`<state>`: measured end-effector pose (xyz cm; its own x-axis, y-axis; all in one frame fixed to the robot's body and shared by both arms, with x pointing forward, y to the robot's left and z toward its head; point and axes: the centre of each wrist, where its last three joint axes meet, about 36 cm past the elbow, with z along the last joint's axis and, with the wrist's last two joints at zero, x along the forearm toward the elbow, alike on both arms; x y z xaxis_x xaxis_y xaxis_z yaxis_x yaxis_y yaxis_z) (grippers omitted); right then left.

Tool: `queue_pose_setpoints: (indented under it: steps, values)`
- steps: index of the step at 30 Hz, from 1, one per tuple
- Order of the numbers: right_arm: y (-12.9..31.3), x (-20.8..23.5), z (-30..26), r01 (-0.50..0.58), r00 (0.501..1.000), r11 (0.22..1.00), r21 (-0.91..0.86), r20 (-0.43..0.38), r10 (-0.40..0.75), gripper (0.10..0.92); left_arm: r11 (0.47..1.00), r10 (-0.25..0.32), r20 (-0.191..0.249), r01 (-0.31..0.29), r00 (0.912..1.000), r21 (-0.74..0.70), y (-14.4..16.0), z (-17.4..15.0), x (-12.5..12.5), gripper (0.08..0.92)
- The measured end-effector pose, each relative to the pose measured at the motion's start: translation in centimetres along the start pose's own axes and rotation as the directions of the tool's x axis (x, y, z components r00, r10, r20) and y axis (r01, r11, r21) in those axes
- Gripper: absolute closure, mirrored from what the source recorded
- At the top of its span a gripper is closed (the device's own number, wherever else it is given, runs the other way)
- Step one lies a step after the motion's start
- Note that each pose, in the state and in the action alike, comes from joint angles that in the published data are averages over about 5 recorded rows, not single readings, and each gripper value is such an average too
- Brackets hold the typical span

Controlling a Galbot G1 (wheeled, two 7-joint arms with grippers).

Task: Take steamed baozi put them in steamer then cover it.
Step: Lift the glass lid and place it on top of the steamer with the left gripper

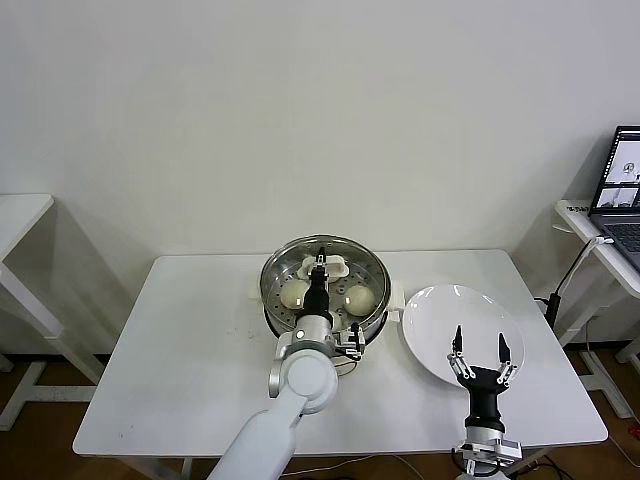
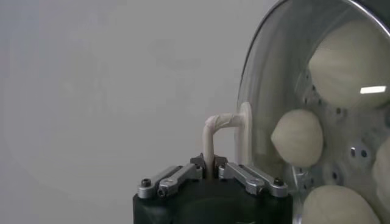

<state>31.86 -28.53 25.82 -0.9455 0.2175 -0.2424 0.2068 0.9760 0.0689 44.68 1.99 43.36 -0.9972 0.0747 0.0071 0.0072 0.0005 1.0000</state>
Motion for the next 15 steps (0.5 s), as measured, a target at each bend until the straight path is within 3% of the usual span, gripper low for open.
queue_pose_setpoints:
  steps: [15]
  values:
    - [-0.01, 0.13, 0.24, 0.009, 1.0, 1.0, 0.004, -0.003, -0.009, 0.2, 1.0, 0.012, 0.0, -0.012, 0.9999, -0.001, -0.81, -0.24, 0.05, 0.808]
